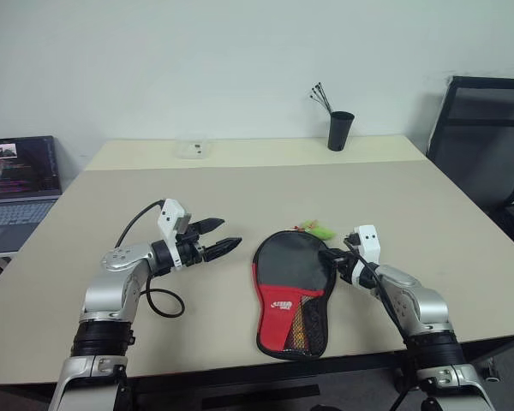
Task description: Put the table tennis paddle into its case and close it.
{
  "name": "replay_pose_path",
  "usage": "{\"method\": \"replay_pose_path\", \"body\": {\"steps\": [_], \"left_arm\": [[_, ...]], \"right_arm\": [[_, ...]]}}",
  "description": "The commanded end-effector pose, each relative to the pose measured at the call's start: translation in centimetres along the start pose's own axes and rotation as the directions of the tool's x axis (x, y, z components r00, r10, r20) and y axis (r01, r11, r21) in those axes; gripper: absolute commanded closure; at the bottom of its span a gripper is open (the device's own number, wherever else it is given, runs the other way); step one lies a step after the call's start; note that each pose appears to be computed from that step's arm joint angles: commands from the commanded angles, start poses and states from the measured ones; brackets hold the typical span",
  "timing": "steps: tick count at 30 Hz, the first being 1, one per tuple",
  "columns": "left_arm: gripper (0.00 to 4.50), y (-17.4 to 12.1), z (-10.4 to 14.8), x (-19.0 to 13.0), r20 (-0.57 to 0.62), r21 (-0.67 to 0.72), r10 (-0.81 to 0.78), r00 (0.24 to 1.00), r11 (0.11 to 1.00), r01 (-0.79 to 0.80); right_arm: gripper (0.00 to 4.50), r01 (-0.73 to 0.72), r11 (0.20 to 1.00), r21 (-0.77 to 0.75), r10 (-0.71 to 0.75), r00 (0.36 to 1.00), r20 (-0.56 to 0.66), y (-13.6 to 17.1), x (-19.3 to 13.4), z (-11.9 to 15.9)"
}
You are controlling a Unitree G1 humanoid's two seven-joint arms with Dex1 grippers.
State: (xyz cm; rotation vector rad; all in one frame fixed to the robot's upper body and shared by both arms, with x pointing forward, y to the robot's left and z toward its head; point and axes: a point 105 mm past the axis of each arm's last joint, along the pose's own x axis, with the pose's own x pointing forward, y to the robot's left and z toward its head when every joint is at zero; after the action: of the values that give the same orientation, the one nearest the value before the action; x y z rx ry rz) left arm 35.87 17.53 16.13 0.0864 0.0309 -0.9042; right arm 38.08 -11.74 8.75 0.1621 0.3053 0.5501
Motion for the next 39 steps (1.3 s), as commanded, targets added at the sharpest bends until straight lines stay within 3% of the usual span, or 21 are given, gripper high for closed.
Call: {"method": "replay_pose_path", "body": {"steps": [1, 12, 20, 24, 30, 34, 39], "left_arm": [[0.45, -0.4, 2.4, 0.3, 0.051, 0.060, -0.027, 0.998, 0.998, 0.023], [0.45, -0.8, 2.3, 0.5, 0.043, 0.064, -0.034, 0.998, 0.997, 0.031], [0.45, -0.8, 2.1, 0.6, 0.032, 0.080, -0.038, 0.999, 0.996, 0.035], [0.45, -1.1, 1.9, 1.0, 0.021, 0.092, -0.056, 0.998, 0.994, 0.054], [0.45, -1.8, 1.6, 2.0, 0.002, 0.124, -0.103, 0.995, 0.987, 0.102], [0.45, -2.5, 1.2, 3.0, -0.005, 0.135, -0.143, 0.990, 0.981, 0.143], [0.45, -3.4, -0.2, 4.5, -0.034, 0.129, -0.193, 0.981, 0.972, 0.195]], "right_arm": [[4.40, -0.068, 0.995, -0.073, 0.069, 0.997, 0.018, 1.4, 0.8, 0.9], [4.45, -0.187, 0.973, -0.135, 0.189, 0.982, 0.002, 4.0, 2.2, 1.3], [4.45, -0.131, 0.979, -0.156, 0.120, 0.990, -0.080, 2.8, 1.8, -0.3], [3.49, -0.084, 0.985, -0.152, 0.070, 0.993, -0.096, 1.9, 1.1, -0.6], [1.42, -0.099, 0.982, -0.161, 0.081, 0.990, -0.116, 1.9, -1.8, -0.3], [0.03, -0.179, 0.975, -0.131, 0.172, 0.983, -0.063, 2.9, -4.0, 2.1], [0.03, -0.129, 0.983, -0.131, 0.132, 0.991, 0.016, 2.3, -3.6, 5.0]]}}
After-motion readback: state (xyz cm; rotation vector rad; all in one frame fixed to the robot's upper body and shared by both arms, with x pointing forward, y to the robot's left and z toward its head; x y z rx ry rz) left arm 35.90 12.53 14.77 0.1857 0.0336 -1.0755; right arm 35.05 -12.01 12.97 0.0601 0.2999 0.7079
